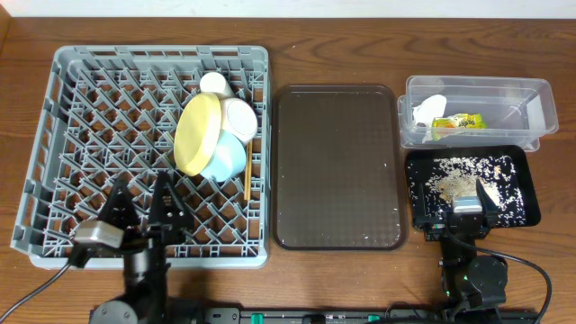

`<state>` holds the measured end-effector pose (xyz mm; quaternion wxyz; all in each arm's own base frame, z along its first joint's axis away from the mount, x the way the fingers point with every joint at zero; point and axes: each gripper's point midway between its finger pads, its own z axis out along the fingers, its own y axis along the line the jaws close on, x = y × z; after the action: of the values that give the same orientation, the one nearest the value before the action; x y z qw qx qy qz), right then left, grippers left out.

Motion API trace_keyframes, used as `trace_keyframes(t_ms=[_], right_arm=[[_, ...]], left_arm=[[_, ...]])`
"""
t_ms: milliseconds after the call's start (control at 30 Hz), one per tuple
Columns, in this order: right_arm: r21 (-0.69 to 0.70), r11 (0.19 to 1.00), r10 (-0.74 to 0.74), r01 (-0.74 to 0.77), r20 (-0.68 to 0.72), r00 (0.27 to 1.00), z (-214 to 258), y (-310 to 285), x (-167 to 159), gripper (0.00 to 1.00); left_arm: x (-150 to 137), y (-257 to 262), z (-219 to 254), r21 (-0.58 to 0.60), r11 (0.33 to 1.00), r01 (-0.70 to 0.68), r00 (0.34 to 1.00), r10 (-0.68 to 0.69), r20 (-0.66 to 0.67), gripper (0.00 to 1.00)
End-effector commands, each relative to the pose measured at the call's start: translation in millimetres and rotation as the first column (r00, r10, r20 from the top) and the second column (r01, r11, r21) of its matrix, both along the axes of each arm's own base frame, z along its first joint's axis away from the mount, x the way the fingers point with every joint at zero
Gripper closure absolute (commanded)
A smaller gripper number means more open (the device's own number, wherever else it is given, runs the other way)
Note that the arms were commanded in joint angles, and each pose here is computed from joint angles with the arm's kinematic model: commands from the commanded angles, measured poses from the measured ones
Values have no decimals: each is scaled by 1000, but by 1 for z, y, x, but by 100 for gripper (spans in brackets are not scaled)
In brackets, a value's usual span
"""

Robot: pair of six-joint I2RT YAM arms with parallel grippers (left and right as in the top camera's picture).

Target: Sort waste into correct bins and load items into the dishwasher rack

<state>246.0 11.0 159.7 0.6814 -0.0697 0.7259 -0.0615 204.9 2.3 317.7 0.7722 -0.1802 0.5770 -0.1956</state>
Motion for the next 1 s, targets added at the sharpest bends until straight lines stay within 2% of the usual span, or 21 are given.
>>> trace_keyframes(t_ms=[0,800,967], right_arm=[[-10,1000,-5,5,2,1000,0,-2,0,1],[-10,1000,-5,5,2,1000,0,-2,0,1],[-10,1000,-5,5,2,1000,0,-2,0,1]], left_arm=[[8,-7,-14,9,999,34,999,-34,5,9],[40,-14,-126,37,998,47,977,-38,-208,9],[41,-14,-153,58,997,51,950,-30,-311,9]])
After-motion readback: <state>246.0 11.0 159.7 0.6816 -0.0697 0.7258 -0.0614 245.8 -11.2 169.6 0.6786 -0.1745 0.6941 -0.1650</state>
